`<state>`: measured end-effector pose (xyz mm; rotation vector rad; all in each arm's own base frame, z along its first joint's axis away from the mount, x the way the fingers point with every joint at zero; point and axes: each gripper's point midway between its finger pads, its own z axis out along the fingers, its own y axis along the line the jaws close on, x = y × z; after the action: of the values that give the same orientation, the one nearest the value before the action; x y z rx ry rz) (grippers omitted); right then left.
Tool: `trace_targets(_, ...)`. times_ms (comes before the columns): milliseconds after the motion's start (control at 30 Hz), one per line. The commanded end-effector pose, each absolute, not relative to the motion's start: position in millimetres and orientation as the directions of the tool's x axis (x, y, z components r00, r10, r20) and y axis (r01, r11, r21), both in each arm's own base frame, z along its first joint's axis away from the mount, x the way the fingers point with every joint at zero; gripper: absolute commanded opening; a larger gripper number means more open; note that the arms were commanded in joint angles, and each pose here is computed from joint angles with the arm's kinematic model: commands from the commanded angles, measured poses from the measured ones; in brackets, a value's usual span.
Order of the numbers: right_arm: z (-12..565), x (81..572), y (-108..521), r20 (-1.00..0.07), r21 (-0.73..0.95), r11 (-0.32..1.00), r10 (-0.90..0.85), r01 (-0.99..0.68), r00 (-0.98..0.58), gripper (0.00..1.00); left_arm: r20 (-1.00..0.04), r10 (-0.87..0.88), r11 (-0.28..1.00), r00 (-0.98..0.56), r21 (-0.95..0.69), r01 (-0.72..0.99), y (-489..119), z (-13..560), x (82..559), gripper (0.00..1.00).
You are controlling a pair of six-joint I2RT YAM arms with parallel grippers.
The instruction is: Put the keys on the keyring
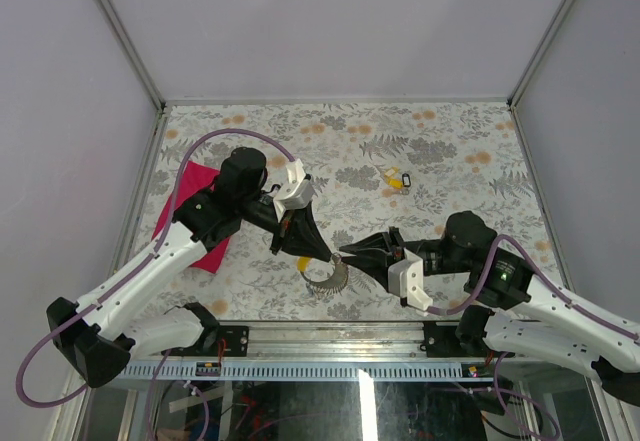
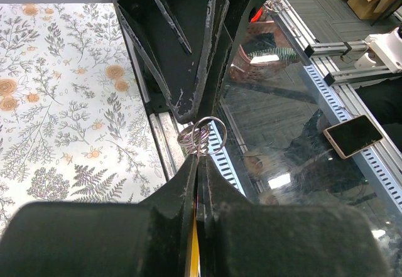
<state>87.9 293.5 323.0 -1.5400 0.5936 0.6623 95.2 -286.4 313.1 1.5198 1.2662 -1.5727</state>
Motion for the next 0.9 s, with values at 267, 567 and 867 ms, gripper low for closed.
trace_targets(267, 342.1, 73.1, 299.0, -0.707, -0.707, -0.120, 0.094, -0.697, 0.701, 0.22, -0.980, 0.156, -0.366, -0.125, -0.175, 0.914, -289.6, 321.2, 101.5, 0.00)
trace_targets(567, 332.2, 65.9, 299.3, -0.734, -0.675, -0.194, 0.078, -0.712, 0.675, 0.27, -0.975, 0.175, -0.375, -0.139, -0.197, 0.906, -290.3, 318.8, 101.8, 0.00)
trace_targets(867, 329.5, 59.3, 301.1, -0.751, -0.653, -0.245, 0.085, -0.717, 0.655, 0.23, -0.970, 0.188, -0.376, -0.154, -0.216, 0.901, -290.3, 316.7, 101.5, 0.00)
